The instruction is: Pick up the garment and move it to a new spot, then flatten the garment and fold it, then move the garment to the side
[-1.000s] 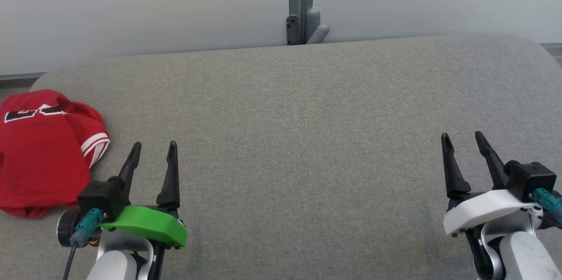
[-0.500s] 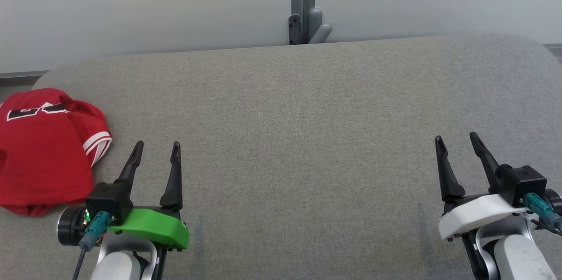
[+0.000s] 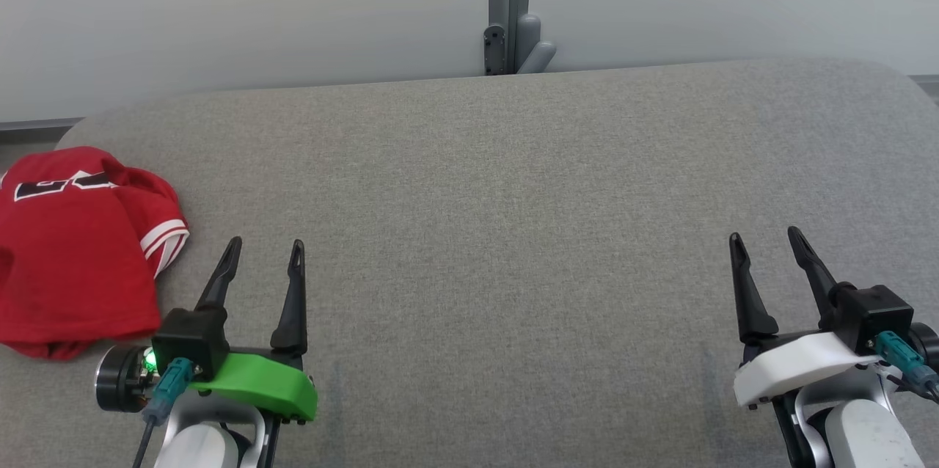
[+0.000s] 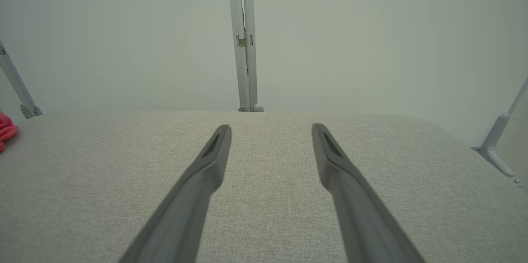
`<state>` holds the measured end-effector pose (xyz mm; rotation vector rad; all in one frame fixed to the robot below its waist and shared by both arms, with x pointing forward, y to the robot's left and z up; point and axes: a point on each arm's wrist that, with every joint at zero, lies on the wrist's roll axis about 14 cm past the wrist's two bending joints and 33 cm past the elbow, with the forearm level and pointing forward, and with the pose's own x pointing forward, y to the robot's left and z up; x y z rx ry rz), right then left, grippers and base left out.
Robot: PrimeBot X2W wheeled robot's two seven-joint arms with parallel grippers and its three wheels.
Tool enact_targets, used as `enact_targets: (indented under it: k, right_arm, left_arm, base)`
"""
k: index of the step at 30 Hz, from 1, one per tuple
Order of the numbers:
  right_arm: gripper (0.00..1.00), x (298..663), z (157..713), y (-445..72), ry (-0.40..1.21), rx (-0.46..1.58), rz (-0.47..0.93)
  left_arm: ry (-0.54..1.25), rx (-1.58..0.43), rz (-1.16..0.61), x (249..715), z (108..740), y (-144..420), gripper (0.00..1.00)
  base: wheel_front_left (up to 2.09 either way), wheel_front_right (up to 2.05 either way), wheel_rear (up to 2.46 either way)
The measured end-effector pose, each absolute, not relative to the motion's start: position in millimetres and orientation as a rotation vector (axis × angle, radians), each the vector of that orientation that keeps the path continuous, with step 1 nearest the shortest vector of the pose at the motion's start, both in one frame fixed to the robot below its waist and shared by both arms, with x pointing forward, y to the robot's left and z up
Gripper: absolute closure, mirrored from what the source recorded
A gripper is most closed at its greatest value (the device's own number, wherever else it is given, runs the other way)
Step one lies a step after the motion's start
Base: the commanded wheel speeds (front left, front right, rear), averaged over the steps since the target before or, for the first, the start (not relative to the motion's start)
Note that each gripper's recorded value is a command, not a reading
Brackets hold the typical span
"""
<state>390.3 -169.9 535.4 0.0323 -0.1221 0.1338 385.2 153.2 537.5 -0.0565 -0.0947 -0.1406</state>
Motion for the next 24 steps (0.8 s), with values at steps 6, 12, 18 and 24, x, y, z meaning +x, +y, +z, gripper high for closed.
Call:
enact_targets:
  k: [6,12,18,24]
  right_arm:
    - [0.0,390.1,533.4,-172.0,-0.117,0.048,0.123]
    - [0.0,390.4,532.5,-171.5,-0.115,0.049,0.124]
    - [0.0,392.8,532.5,-165.5,-0.115,0.052,0.14]
    - [0.0,399.9,539.5,-140.3,-0.135,0.076,0.209]
  left_arm:
    - [-0.094,-0.062,-0.14,385.7,536.6,153.0,0.0]
    - [-0.092,-0.066,-0.137,385.5,535.9,153.2,0.0]
    - [-0.093,-0.074,-0.109,384.5,535.9,160.5,0.0]
    - [-0.109,-0.091,-0.037,380.2,539.4,181.6,0.0]
  base:
    - [0.0,0.0,0.0]
    - [0.0,0.0,0.0]
    - [0.0,0.0,0.0]
    - [0.0,0.0,0.0]
